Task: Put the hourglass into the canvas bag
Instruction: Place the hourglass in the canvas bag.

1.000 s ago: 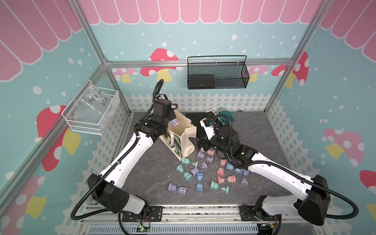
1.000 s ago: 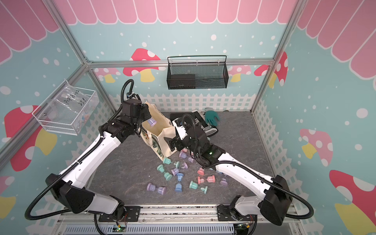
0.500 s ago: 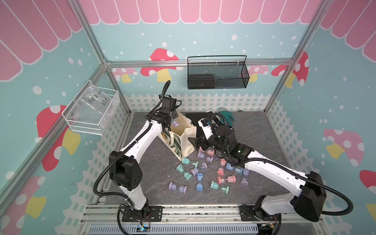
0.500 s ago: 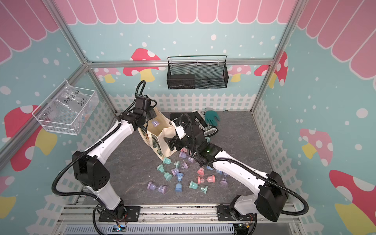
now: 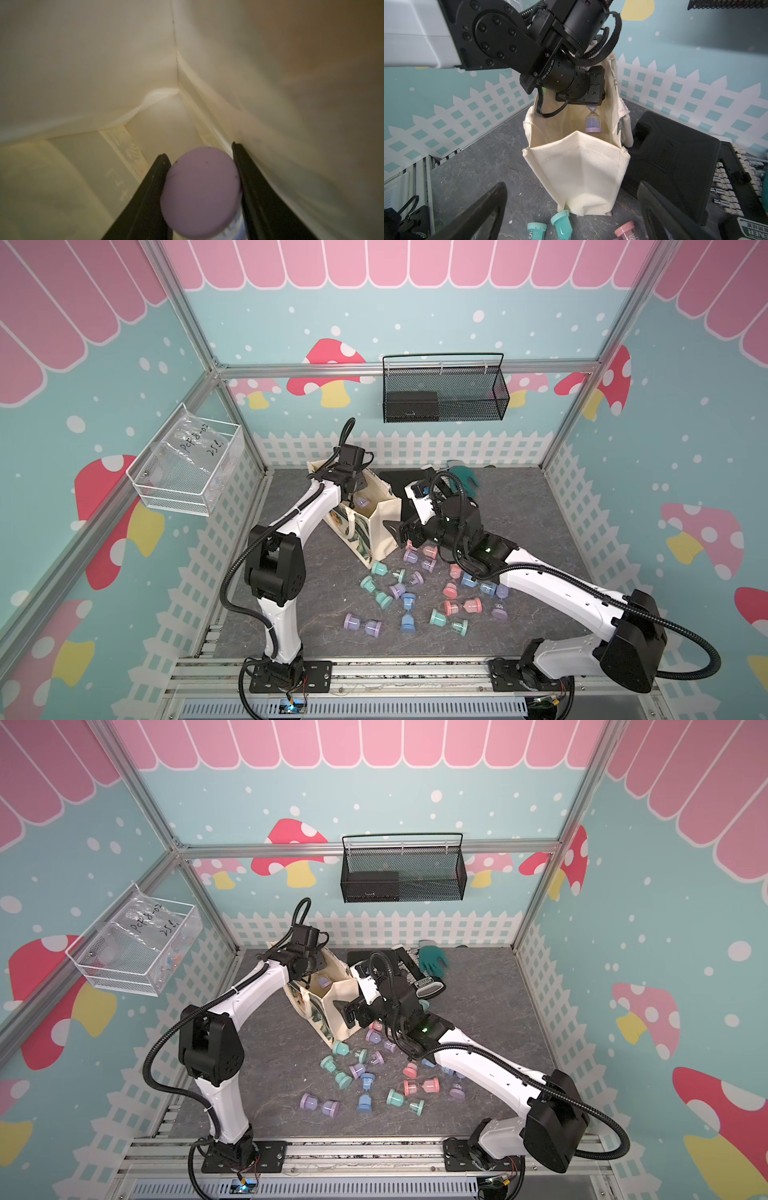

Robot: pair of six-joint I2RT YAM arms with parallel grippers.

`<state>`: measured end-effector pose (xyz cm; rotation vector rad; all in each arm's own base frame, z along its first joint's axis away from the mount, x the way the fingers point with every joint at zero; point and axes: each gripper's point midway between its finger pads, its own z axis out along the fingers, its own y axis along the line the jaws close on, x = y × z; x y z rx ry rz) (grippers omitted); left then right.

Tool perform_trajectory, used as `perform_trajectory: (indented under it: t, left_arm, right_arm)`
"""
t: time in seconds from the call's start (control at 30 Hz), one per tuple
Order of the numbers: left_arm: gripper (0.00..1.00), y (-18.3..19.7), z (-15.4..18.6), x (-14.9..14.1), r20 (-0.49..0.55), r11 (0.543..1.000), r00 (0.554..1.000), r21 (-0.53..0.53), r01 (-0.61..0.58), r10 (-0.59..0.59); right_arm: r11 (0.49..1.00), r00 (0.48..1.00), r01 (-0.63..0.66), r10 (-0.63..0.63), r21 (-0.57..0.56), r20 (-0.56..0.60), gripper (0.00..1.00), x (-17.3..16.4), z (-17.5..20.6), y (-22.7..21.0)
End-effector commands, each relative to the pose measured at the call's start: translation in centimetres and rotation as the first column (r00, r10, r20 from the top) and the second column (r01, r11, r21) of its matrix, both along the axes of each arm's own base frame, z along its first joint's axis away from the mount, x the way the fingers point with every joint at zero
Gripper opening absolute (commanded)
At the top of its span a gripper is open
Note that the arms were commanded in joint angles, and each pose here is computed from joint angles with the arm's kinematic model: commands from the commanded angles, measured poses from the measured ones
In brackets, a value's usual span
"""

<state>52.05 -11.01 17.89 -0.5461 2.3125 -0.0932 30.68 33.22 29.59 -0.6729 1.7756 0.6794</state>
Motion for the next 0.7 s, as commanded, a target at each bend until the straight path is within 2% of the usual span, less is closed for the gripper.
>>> perform_trajectory:
  t: [0.0,0.43,0.67]
  left_arm:
    - [0.22,0.4,-1.8,0.3,-0.029,0.999,1.000,-0.031,-0.010,0.009]
    - [0.24,0.2,-7.8,1.3,-0.107,1.000,0.994,-0.030,0.008,-0.011]
    - [0.38,0.6,-8.4,1.1,-0.121,1.000,0.993,-0.014,-0.010,0.008]
  right_arm:
    - [1.000,1.000,0.015,-0.015,0.007,0.002,0.99,0.4,-0.4,-0.3]
    - [0.999,0.999,0.044,-0.044,-0.019,-0.022,1.00,0.9,-2.5,-0.7]
    - [0.999,0.999,0.049,-0.049,-0.021,-0.023,1.00,1.3,-2.6,-0.7]
